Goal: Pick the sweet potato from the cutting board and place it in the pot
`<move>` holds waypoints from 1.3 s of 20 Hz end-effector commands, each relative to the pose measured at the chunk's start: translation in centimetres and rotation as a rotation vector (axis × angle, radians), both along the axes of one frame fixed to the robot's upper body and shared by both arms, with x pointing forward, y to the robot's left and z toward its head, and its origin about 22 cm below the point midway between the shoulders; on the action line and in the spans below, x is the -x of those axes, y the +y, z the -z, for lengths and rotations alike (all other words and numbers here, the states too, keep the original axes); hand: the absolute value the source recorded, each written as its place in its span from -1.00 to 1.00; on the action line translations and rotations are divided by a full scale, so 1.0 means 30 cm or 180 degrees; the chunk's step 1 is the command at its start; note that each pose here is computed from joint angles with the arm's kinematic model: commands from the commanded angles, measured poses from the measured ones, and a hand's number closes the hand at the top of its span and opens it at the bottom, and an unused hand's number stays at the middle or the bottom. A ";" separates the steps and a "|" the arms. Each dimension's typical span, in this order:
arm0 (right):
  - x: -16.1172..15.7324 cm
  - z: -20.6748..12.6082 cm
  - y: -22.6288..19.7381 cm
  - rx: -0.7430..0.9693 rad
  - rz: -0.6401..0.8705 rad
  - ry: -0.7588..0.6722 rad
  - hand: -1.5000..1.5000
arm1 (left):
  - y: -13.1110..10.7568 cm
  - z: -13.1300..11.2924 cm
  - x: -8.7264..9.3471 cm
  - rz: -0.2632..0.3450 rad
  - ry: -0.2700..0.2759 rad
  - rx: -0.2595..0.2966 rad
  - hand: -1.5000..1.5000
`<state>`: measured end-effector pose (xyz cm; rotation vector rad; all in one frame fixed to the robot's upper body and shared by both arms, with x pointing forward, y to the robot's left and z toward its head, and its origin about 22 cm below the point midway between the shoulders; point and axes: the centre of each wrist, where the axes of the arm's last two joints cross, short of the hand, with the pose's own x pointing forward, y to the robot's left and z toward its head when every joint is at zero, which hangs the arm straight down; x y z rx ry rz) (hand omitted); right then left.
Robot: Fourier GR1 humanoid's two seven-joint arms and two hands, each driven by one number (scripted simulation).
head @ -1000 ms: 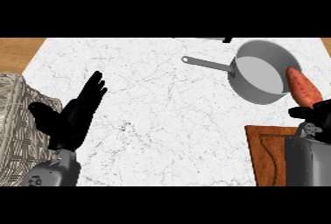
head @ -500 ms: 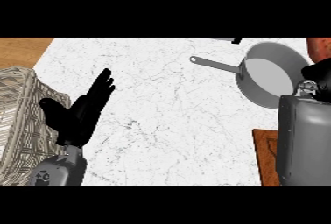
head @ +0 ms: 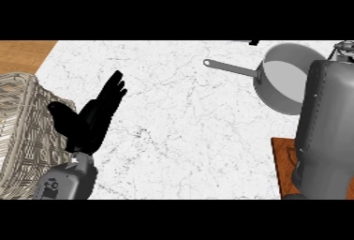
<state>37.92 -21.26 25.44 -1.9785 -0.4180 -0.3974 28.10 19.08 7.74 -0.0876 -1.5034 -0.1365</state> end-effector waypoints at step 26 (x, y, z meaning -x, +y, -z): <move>-0.018 -0.113 -0.066 0.0053 0.0589 -0.1858 -1.00 | -0.028 -0.013 -0.024 0.0033 -0.0036 -0.0009 0.00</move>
